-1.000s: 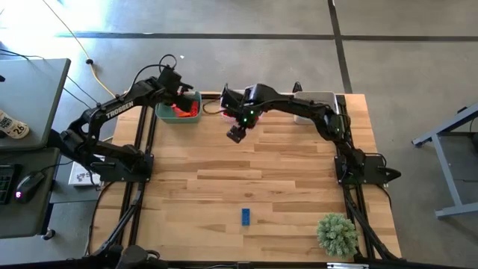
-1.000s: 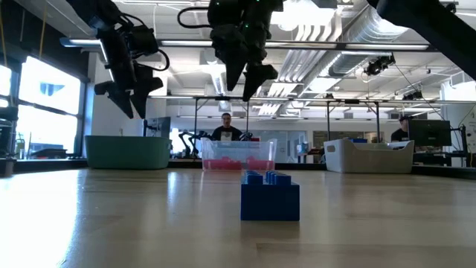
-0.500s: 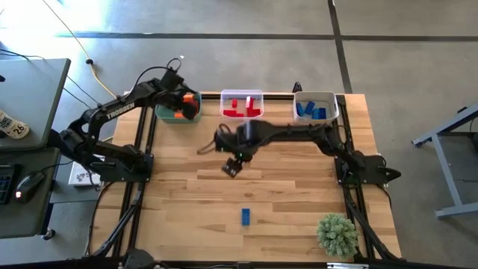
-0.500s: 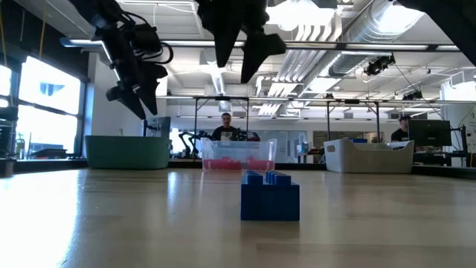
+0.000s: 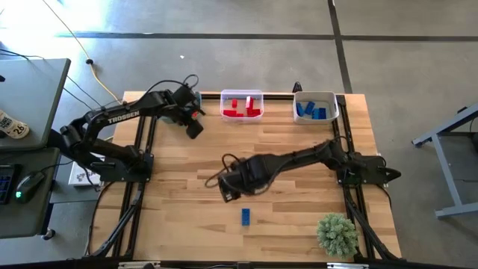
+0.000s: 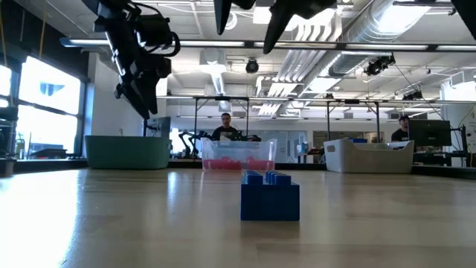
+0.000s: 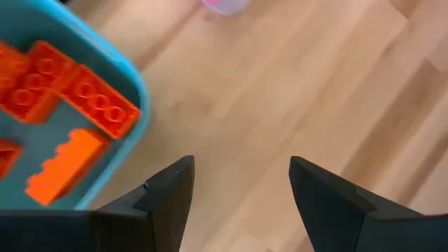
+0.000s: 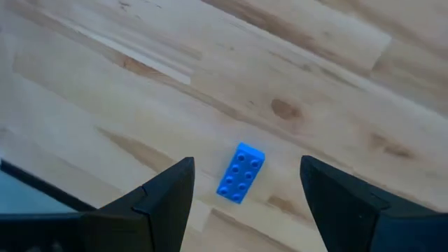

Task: Sort & place blocks by color
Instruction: Put the blue game piece into the white bin

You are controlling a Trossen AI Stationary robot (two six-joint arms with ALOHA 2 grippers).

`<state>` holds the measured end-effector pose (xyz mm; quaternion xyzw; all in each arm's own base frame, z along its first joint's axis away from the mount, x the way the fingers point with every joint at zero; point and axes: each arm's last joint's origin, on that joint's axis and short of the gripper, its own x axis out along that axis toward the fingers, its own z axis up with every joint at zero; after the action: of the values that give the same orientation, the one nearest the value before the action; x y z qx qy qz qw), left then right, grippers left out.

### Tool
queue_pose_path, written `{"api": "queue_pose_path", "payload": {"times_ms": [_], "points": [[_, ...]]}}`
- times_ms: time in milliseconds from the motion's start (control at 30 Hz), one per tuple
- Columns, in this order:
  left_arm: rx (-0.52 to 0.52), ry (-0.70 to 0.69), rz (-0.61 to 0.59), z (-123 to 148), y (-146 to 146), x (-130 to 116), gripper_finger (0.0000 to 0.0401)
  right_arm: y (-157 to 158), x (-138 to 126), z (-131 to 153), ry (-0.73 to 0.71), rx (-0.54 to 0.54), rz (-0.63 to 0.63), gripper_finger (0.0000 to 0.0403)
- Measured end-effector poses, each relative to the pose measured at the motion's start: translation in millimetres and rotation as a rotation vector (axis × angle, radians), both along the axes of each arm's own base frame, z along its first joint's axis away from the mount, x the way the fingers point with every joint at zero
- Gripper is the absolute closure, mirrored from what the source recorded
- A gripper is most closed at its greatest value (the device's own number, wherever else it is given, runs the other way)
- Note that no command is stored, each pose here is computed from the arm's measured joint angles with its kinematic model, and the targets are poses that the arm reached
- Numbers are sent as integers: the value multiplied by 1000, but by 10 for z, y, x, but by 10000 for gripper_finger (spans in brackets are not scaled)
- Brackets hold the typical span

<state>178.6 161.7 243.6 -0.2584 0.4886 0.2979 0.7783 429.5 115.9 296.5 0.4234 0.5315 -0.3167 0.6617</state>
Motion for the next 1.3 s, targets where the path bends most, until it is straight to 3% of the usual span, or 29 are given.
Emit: {"api": "queue_pose_path", "payload": {"times_ms": [233,967,1300], "points": [[-13,-14,-57,3,-191,163,178,367,-70,-102,-3,-45,-122,155],[-55,-55,-34,11,-461,356,178,773,146,-1057,163,-42,-75,155],[-5,-27,-56,10,-487,370,178,871,187,-1346,201,-24,-113,155]]}}
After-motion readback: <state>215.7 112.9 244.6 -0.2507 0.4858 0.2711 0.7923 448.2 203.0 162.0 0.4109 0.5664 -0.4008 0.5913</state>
